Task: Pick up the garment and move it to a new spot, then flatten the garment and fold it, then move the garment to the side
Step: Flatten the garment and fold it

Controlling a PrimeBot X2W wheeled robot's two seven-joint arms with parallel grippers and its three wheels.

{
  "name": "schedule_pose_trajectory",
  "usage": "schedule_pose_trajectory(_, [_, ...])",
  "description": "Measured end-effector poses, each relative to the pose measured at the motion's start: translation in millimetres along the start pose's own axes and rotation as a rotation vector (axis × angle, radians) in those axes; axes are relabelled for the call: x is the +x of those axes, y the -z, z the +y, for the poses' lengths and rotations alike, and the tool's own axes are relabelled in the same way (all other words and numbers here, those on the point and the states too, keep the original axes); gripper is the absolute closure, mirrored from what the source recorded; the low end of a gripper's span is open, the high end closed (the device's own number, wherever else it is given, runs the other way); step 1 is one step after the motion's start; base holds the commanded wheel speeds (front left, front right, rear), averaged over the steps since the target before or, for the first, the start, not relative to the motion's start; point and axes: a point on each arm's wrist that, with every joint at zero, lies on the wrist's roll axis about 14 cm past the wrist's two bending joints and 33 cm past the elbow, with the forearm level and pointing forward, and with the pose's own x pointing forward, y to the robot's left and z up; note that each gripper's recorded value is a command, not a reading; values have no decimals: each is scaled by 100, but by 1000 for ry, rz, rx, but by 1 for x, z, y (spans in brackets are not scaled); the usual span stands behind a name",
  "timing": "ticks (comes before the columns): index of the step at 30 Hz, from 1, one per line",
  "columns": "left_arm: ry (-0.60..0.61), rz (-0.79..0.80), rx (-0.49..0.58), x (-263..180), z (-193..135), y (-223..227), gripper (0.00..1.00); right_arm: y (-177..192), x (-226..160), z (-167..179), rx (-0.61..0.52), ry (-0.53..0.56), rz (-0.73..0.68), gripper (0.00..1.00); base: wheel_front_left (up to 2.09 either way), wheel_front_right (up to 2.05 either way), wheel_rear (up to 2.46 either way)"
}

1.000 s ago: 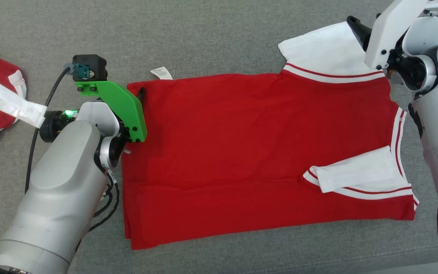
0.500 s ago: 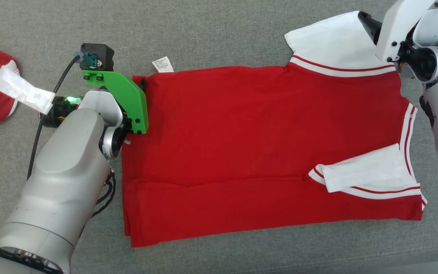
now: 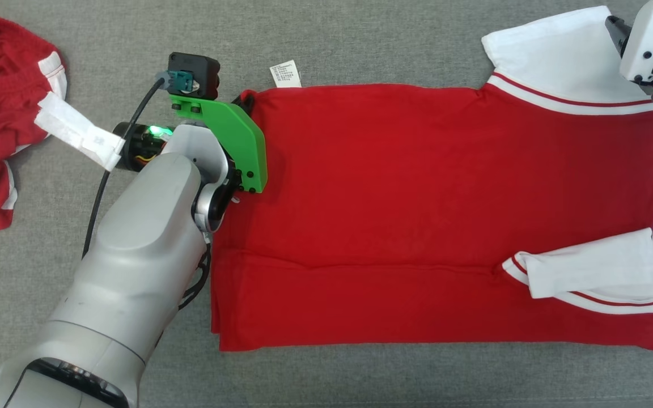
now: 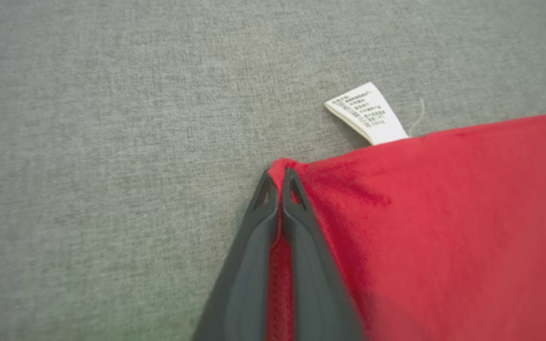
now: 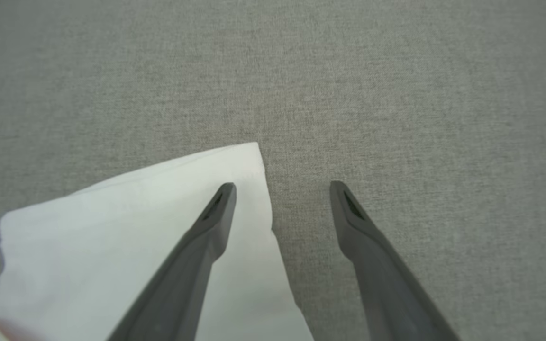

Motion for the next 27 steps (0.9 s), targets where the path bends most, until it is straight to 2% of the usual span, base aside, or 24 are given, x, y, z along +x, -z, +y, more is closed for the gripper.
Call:
schedule_pose_trajectory(3, [1,-3,-5,0,2,2,100,11,11,7,-57,0,56,0,0,0,0])
schedule_pose_trajectory(9, [-15,-21,-16,-2,8,3,100,24,21,18,-71,-27,131,0,0,0,0])
schedule_pose_trajectory(10, [-16,-21,-17,-2,8,3,100,25,21,19,-69,-30,139,13,0,0,0])
schedule_pose_trajectory(11, [-17,-21,-17,-2,9,3,100,26,22,19,-67,-33,145,61,0,0,0])
schedule_pose_trajectory(12, [-18,-25,-17,-2,9,3,100,26,22,20,-67,-36,146,71,0,0,0])
schedule_pose_trajectory(13, [-19,-28,-17,-2,9,3,100,25,23,20,-68,-38,145,100,0,0,0])
schedule_pose_trajectory(17, [-27,-54,-18,-3,10,1,100,17,24,20,-70,-40,86,100,0,0,0])
schedule_pose_trajectory(27, [-96,-266,25,-20,25,-34,100,-38,2,20,-91,-38,-211,100,0,0,0])
